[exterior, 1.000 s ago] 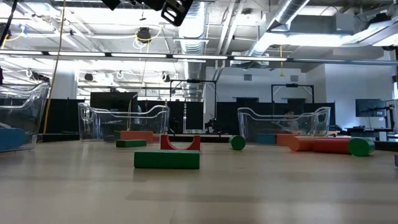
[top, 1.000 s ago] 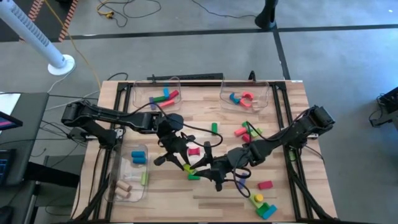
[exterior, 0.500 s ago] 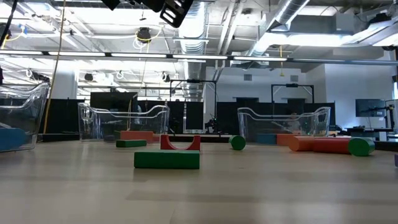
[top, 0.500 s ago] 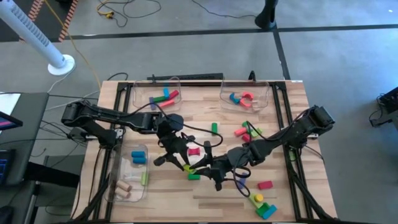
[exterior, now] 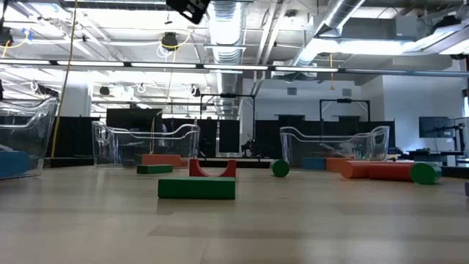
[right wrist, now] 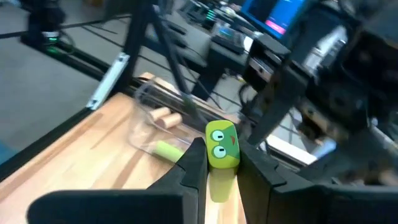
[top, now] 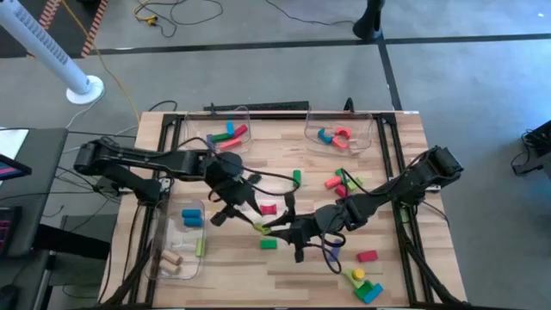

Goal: Sort blocks by size
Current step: Put the light green rectangular block into the top left transparent bin

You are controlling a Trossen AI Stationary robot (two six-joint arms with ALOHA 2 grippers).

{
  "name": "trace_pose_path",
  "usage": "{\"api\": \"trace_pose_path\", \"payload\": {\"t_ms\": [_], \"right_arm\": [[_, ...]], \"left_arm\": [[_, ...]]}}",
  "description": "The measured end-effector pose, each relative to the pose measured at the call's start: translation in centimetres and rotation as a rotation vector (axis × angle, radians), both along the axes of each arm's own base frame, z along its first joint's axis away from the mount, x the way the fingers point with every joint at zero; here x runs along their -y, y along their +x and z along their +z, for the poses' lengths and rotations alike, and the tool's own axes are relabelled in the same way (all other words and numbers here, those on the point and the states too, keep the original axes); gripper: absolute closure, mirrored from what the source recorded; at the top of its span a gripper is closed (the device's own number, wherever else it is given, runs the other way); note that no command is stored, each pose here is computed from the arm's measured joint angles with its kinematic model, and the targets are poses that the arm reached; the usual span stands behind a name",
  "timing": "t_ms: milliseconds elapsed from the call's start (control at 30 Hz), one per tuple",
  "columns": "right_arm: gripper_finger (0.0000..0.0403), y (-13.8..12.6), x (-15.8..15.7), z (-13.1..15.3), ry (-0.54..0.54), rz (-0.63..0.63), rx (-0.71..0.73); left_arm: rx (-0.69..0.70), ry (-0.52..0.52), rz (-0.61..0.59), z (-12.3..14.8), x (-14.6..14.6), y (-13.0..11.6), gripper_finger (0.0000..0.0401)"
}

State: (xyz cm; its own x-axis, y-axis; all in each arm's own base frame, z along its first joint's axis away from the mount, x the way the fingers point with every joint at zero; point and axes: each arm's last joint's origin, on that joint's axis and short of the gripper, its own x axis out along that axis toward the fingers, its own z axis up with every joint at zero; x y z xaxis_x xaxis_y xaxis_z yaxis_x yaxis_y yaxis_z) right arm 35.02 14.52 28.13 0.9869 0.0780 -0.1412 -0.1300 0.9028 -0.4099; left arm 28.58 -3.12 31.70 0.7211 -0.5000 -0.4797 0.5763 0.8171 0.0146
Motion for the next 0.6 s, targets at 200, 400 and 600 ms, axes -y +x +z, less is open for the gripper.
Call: {"api": "trace_pose_path", "payload": {"t_ms": [200, 400, 600], "right_arm": [[0.0316, 0.2, 0.7, 0.1, 0.024, -0.131, 0.010], [0.0316, 0.6, 1.7, 0.5, 0.042, -0.189, 0.054], [0.0315, 0.7, 2.1, 0.6, 0.046, -0.200, 0.064]], "left_arm": [[0.051, 0.215, 0.201, 1.5, 1.2, -2.2, 0.0246], [0.034, 0.325, 0.287, 1.0, 2.6, -2.3, 0.0246], [0.031, 0.323, 0.309, 0.9, 2.9, -2.2, 0.0246]]}}
